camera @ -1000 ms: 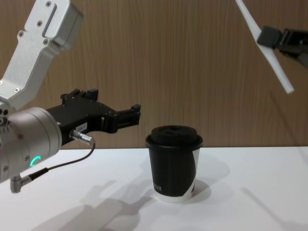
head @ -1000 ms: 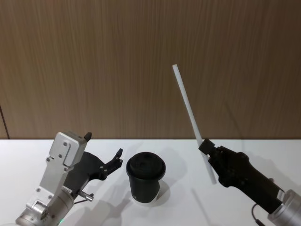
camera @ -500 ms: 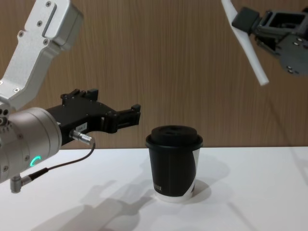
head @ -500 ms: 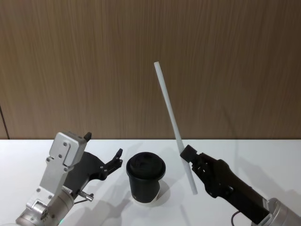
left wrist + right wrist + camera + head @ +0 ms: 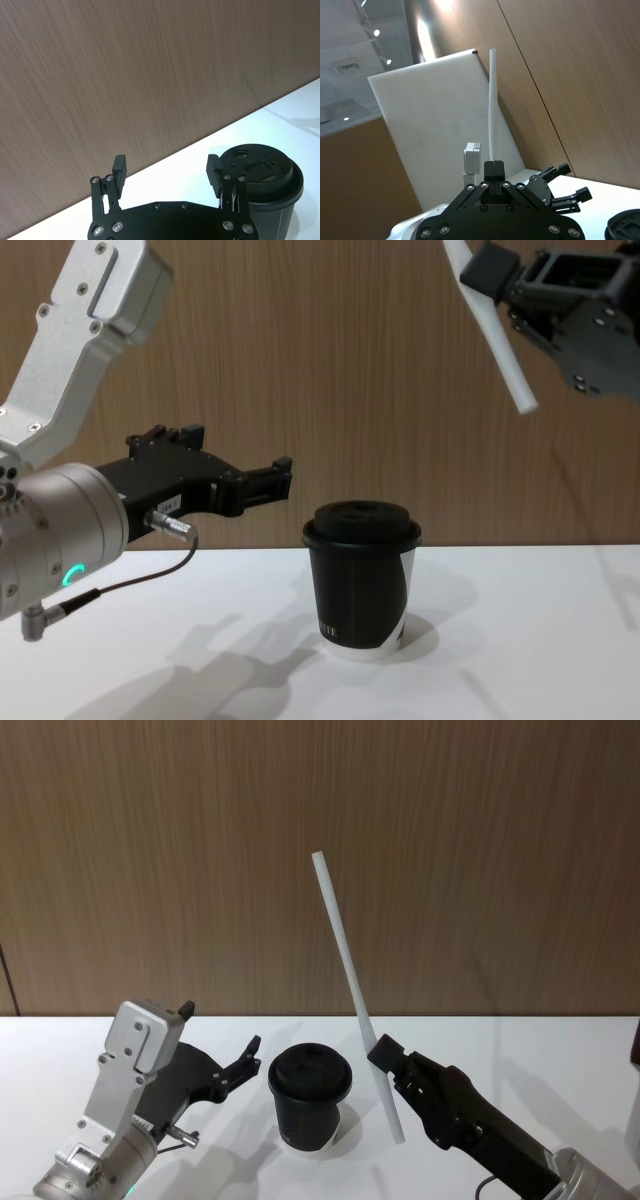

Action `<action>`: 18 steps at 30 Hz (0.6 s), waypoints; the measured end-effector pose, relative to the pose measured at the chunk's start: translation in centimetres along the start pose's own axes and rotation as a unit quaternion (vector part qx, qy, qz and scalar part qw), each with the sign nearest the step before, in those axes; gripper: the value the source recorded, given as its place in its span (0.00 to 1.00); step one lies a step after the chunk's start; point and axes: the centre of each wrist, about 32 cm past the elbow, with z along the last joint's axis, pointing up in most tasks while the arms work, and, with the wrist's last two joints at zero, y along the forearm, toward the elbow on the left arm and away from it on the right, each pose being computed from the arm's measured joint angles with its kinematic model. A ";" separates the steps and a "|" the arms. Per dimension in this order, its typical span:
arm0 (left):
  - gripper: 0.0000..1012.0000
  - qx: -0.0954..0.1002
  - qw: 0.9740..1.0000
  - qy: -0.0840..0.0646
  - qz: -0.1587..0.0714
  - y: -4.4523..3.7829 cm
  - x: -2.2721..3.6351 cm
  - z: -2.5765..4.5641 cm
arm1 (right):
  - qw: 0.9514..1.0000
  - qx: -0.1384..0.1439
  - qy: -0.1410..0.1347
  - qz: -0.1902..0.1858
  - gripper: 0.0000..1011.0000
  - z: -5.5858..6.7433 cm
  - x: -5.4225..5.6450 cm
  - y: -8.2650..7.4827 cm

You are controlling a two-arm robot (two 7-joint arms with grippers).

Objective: Pick up the straw with one hand, pass it to the other hand, and insert it into the cup.

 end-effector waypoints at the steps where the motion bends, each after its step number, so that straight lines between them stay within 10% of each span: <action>1: 0.99 0.000 1.000 0.000 0.000 0.00 0.00 0.00 | 1.000 0.000 0.000 0.001 0.00 0.0 0.0 0.0; 18: 0.99 -0.013 0.999 0.030 -0.005 0.79 1.23 1.12 | 1.000 0.001 0.008 0.006 0.00 -0.3 -0.1 0.3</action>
